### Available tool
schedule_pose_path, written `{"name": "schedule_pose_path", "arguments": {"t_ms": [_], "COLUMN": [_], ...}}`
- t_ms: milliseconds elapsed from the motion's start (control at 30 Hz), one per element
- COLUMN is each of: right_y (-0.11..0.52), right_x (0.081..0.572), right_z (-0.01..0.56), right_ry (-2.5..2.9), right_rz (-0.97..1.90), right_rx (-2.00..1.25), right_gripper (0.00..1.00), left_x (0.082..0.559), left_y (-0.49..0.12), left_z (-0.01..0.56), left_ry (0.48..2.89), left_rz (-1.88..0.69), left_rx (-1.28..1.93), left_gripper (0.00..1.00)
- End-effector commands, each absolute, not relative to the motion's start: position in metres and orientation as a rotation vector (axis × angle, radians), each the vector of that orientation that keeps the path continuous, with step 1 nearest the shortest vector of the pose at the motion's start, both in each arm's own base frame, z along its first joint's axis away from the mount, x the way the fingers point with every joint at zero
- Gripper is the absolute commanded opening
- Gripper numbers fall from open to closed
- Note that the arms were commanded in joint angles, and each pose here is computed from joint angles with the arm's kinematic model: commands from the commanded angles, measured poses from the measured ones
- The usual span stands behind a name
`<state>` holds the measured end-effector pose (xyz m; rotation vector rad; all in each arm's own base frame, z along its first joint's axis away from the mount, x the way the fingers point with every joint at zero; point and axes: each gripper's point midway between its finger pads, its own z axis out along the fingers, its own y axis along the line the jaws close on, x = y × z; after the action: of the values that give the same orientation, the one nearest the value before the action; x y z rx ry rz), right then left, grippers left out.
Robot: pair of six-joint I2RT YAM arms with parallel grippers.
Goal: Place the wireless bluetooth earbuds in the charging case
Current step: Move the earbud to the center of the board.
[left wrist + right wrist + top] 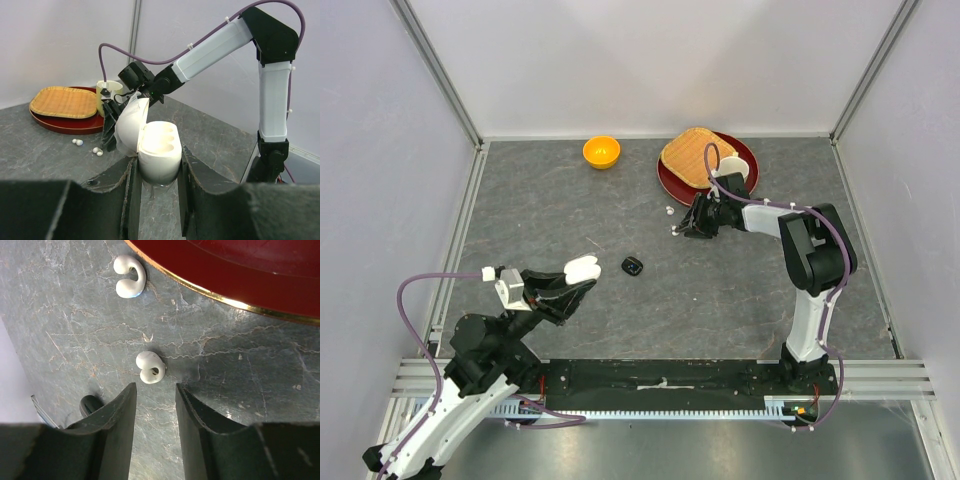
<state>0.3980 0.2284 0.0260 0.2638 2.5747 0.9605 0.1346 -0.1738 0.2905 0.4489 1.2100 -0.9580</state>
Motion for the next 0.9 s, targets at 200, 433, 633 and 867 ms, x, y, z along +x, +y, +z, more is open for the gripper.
{"name": "schedule_pose_path", "arguments": {"t_ms": [200, 433, 633, 867], "right_y": [0.225, 0.224, 0.224, 0.224], "right_x": [0.4, 0.405, 0.408, 0.408], "right_z": [0.023, 0.032, 0.048, 0.05], "right_ry": [2.566, 2.54, 2.506, 2.502], "right_rz": [0.912, 0.904, 0.906, 0.898], "right_rx": [0.245, 0.241, 0.235, 0.234], "right_gripper": [0.45, 0.49, 0.52, 0.52], "left_x": [0.127, 0.127, 0.125, 0.124], "left_y": [-0.162, -0.161, -0.162, -0.164], "left_z": [0.315, 0.314, 0.315, 0.312], "left_ry": [1.12, 1.12, 1.112, 1.116], "left_rz": [-0.944, -0.952, -0.954, -0.964], "left_rx": [0.424, 0.413, 0.427, 0.433], "left_gripper": [0.02, 0.02, 0.02, 0.02]}}
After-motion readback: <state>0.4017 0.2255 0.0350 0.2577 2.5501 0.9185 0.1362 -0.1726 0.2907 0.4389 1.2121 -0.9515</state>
